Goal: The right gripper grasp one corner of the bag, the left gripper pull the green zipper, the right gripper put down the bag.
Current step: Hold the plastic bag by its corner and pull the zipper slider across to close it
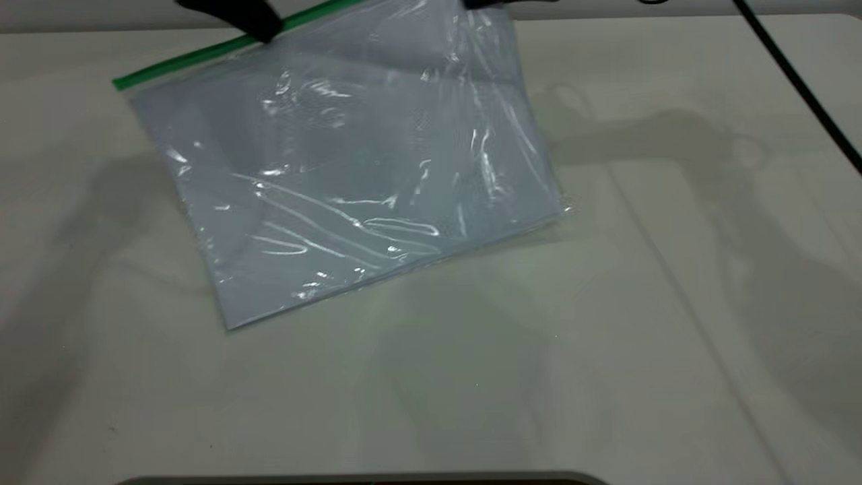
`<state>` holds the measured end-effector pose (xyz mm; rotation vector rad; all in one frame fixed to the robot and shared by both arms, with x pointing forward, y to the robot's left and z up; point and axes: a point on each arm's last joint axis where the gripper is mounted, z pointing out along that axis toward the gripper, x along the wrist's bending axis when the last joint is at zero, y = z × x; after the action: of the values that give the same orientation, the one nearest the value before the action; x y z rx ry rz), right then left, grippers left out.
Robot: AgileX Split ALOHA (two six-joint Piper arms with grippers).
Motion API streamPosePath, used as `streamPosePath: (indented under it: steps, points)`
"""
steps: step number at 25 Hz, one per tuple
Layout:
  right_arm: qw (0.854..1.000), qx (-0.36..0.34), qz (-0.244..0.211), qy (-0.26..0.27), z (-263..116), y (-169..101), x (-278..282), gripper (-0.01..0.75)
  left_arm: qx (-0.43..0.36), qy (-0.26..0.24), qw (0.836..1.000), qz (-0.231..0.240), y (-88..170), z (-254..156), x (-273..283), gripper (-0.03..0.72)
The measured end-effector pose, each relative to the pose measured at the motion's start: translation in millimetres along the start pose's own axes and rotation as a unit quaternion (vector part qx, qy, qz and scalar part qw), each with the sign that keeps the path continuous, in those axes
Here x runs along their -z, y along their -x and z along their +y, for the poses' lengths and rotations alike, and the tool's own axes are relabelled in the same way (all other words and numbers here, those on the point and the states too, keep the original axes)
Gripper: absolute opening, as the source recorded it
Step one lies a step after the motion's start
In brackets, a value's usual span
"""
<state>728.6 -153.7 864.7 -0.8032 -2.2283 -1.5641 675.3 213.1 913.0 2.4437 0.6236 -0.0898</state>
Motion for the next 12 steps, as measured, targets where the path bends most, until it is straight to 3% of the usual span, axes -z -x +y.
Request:
streamPosePath:
  steps: [12]
  points:
    - [0.999,-0.026,-0.039,-0.007,-5,13,17,0.033,0.057,-0.035,0.998,0.002,-15,-29,19,0.053]
